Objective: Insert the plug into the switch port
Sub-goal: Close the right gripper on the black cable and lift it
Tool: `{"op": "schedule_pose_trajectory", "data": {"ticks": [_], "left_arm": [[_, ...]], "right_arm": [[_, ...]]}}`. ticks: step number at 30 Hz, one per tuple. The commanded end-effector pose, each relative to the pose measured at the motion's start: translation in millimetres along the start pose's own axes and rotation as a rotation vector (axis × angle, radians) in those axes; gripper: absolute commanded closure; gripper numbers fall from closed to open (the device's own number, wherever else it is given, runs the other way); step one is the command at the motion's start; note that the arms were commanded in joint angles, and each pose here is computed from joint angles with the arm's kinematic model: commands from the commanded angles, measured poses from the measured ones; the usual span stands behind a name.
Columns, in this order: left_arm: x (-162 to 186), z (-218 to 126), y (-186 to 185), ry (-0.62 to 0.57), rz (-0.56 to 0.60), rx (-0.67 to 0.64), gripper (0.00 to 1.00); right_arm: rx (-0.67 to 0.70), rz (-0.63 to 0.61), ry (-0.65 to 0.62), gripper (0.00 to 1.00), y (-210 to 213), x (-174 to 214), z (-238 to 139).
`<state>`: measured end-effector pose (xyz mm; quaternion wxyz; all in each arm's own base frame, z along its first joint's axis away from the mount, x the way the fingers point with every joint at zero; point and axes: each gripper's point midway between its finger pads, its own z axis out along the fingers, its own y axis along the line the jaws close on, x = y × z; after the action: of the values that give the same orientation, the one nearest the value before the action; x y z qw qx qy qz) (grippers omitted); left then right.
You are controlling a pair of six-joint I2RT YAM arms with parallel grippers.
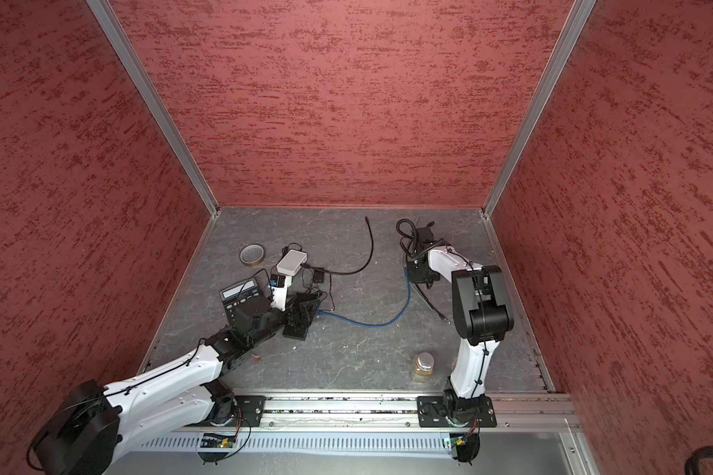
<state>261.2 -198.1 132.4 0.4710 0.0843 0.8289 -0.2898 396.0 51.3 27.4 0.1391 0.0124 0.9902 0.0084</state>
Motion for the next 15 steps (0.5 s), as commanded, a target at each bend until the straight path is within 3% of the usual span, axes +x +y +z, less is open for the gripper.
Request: {"op": "schedule_pose_trajectory", "data": {"ticks": [1,13,15], "left_arm": [[-6,-2,-8,-0.014,0.000,0.030,0.00],[-7,-6,-13,-0.019,-0.003,0.040,0.00],[-8,-6,-14,-0.021,-0.002,0.043,0.00]], "right_arm": [[0.012,0.000,-0.016,0.75,-4,3,-9],[0.025,-0.005,0.009,0.75,-9,20,-4],[0.043,-0.007,0.012,0.79,-12,22,-3]]}}
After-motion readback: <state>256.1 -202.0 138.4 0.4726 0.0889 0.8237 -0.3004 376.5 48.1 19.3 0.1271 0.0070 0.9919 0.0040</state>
